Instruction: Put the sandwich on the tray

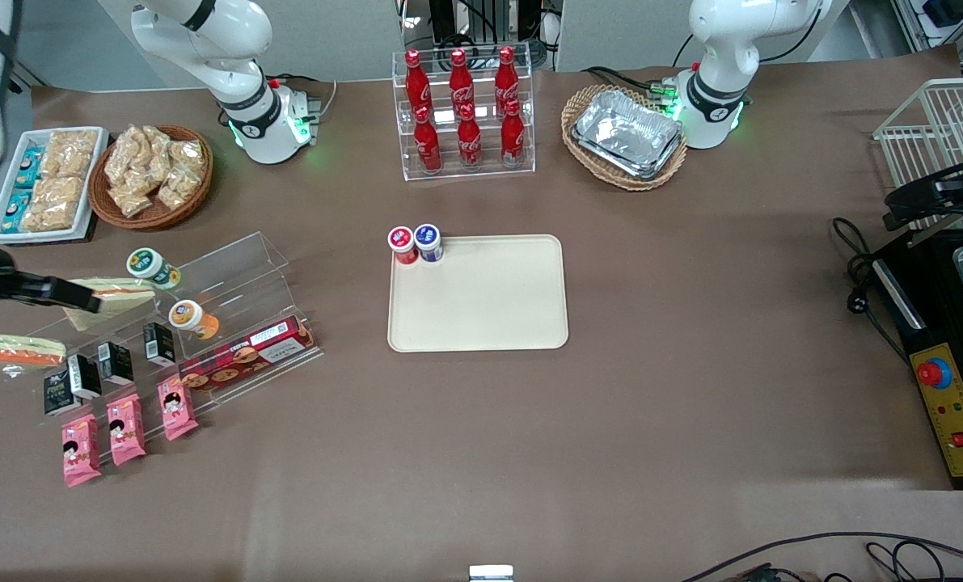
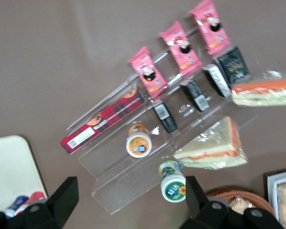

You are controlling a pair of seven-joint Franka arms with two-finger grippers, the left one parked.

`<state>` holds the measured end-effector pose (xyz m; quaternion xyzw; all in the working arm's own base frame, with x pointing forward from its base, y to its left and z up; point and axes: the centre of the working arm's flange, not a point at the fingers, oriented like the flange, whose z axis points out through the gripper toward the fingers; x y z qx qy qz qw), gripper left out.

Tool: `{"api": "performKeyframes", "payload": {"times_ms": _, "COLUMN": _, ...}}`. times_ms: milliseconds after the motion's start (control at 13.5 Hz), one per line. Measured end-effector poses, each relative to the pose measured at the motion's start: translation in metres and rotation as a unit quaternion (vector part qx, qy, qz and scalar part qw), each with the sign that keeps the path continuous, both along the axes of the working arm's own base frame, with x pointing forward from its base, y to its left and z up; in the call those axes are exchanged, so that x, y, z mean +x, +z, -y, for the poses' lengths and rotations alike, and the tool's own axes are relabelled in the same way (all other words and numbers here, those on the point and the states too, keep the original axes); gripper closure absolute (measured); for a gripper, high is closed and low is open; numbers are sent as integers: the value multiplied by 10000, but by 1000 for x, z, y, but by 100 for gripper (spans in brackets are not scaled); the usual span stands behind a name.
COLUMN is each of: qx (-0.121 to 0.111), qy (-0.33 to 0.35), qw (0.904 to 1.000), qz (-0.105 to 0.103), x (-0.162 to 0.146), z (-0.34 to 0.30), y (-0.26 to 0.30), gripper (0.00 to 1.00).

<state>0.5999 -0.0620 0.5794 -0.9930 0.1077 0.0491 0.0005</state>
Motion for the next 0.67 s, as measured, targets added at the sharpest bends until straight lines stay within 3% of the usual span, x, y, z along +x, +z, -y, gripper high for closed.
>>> {"api": "performKeyframes", "payload": {"times_ms": 446, "qx": -35, "qy": -1251, "qw": 9921, "qz": 33, "x": -26, "z": 121, "y": 3, "gripper": 0}}
{"api": "performKeyframes", "payload": {"times_ms": 669, "qx": -92, "qy": -2049, "qw": 9787, "qz": 14, "x": -33, "z": 146, "y": 1, "gripper": 0}}
